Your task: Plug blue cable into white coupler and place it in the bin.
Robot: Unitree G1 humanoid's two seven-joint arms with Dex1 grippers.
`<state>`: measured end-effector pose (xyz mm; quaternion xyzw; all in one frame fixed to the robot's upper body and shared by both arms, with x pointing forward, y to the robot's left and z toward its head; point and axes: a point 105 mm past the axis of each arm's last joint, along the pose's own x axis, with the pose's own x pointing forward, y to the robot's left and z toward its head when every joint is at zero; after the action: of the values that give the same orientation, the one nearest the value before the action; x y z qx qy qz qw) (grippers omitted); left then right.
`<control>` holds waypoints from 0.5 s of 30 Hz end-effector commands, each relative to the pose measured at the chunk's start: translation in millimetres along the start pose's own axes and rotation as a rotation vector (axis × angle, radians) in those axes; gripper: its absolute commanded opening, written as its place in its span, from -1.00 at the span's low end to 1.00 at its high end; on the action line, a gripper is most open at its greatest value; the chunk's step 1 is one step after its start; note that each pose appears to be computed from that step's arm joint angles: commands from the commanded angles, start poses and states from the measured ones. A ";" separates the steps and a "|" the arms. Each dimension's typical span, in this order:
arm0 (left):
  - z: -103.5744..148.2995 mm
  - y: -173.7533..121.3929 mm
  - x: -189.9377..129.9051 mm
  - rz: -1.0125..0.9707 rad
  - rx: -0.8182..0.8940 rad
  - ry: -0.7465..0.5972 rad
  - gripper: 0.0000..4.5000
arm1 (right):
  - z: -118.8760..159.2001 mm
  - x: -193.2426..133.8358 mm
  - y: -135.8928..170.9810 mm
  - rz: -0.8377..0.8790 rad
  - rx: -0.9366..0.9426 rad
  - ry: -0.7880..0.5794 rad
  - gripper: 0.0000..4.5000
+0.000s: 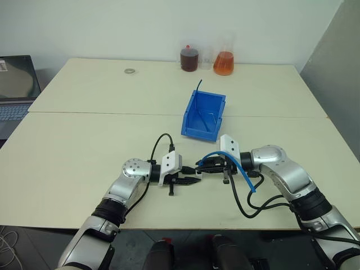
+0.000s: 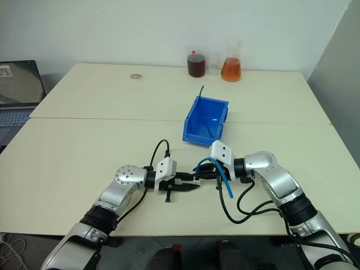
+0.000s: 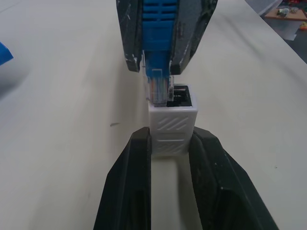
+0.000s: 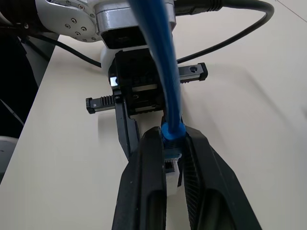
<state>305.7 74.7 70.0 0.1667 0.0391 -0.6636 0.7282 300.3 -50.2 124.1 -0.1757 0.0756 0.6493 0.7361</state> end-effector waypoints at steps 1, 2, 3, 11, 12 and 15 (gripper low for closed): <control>10.0 5.0 -5.1 0.020 0.037 -0.021 -0.66 | 0.2 -2.2 0.3 0.020 -0.029 0.008 -0.92; 10.1 5.4 -5.5 0.022 0.037 -0.020 -0.66 | -1.0 -2.3 1.0 0.029 -0.027 0.014 -0.92; 10.3 5.9 -5.9 0.023 0.037 -0.020 -0.66 | -1.8 -2.4 2.3 0.041 -0.027 0.020 -0.92; 10.5 7.3 -7.0 0.032 0.033 -0.015 -0.66 | -3.6 -0.8 5.7 0.071 -0.040 0.033 -0.92; 10.3 7.3 -7.3 0.032 0.034 -0.014 -0.66 | -4.3 0.8 5.8 0.071 -0.040 0.035 -0.92; 10.3 7.0 -7.7 0.033 0.034 -0.013 -0.66 | -8.9 5.2 4.8 0.064 -0.048 0.050 -0.92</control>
<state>306.6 77.8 67.2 0.1724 0.0515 -0.6596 0.7298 296.2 -48.7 118.4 -0.1924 0.0781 0.6717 0.7112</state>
